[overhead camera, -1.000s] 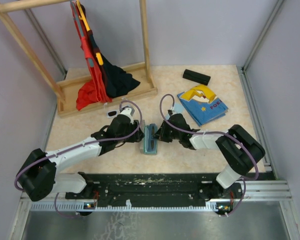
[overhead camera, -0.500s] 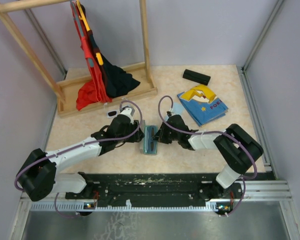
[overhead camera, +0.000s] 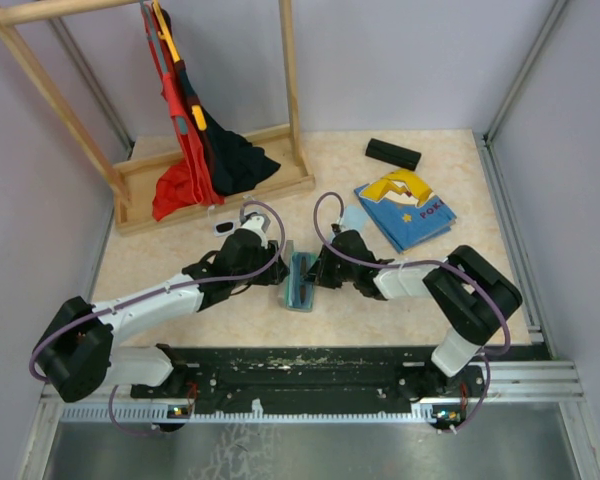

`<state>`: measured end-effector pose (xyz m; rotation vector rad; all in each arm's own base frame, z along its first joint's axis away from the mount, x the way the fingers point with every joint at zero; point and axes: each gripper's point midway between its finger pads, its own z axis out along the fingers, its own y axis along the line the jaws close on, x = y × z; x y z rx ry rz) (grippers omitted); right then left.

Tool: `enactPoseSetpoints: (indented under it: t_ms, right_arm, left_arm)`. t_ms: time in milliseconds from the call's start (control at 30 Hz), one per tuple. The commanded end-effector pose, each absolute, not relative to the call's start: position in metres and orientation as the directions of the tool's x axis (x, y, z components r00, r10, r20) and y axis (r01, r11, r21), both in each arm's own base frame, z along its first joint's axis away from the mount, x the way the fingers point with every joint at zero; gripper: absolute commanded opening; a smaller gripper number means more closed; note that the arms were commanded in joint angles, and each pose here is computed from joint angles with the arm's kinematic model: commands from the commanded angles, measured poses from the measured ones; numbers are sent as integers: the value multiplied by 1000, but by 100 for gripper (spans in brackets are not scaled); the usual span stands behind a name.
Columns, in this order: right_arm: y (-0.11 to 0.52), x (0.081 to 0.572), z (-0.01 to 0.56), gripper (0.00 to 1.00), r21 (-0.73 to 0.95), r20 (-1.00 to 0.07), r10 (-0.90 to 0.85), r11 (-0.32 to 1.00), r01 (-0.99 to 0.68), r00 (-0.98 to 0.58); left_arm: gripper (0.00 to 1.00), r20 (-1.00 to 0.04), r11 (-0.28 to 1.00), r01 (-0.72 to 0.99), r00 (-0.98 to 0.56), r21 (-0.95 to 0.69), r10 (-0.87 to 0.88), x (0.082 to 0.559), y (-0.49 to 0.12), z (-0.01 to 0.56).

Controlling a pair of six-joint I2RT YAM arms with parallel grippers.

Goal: Organize the sunglasses
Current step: Place the sunglasses in the sunglasses case.

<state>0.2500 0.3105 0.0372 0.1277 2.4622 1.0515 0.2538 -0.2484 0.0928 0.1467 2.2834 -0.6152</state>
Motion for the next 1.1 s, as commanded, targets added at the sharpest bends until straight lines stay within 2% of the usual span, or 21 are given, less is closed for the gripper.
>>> enactPoseSetpoints:
  t_ms: [0,433,733,867,1067]
  right_arm:
    - [326,261,54,0,730,-397,272,673,-122,-876]
    - [319,259,33,1,700,-367,287,711,-60,-885]
    - [314,258,34,16,684,-373,286,727,-54,-883]
    - [311,261,50,22,674,-408,285,735,-76,-867]
    - [303,264,62,26,639,-449,272,764,-92,-851]
  left_arm:
    - [51,-714,869,303,-695,-392,-80,259,-252,101]
    - [51,-710,867,301,-699,-398,-83,255,-250,101]
    - [52,-705,863,299,-703,-408,-90,253,-250,102]
    - [52,-704,862,300,-705,-409,-89,251,-250,103]
    - [52,-704,862,299,-704,-410,-91,250,-249,103]
